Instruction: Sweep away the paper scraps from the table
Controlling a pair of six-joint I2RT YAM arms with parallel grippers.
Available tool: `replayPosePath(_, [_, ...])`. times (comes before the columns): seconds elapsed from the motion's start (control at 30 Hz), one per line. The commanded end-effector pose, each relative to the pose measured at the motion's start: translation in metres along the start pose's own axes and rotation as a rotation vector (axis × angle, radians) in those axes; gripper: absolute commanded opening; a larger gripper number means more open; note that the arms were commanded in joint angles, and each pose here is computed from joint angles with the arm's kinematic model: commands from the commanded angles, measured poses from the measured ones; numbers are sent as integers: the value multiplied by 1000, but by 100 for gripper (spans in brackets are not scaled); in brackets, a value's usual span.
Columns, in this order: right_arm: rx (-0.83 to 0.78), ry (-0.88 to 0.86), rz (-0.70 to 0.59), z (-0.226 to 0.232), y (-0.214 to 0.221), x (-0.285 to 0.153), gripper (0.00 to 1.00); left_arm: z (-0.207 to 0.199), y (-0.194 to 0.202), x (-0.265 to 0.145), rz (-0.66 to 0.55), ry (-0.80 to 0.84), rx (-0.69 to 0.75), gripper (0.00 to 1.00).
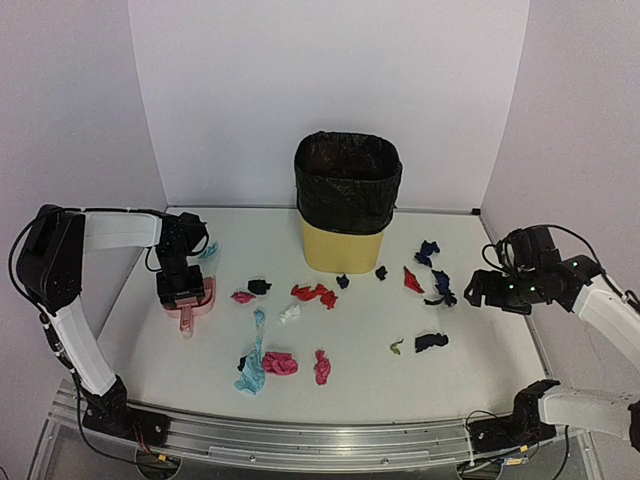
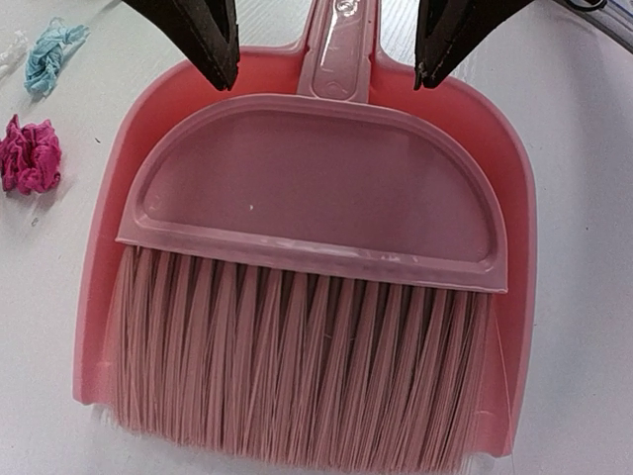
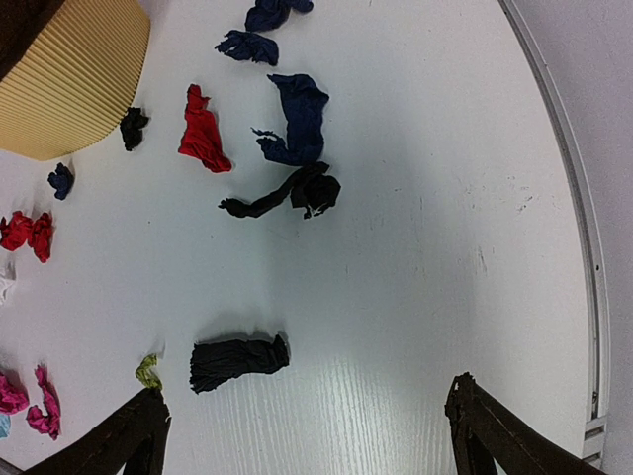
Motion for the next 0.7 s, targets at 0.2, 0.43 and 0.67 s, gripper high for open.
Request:
replayPosePath(0.2, [-6,2,-2,-1,1,1,96,1,0,10,8,-24,21,58])
replayPosePath(0.43, [-6,4,-5,-1,1,1,96,1,0,16,14,-28,29,57])
replayPosePath(0.67, [-5,11,-14,-2,1,-1,96,-3,-3,20,15,-22,31,56])
Point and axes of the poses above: each gripper's point midway between its finger pads, its own x axis out along the fingers, its own z axis along the line the jaws close on, y = z × x, the point moved 9 cm from there along -x, back along the fingers, and after that the axes turned 3 degrees about -x, right-handed, at the moved point
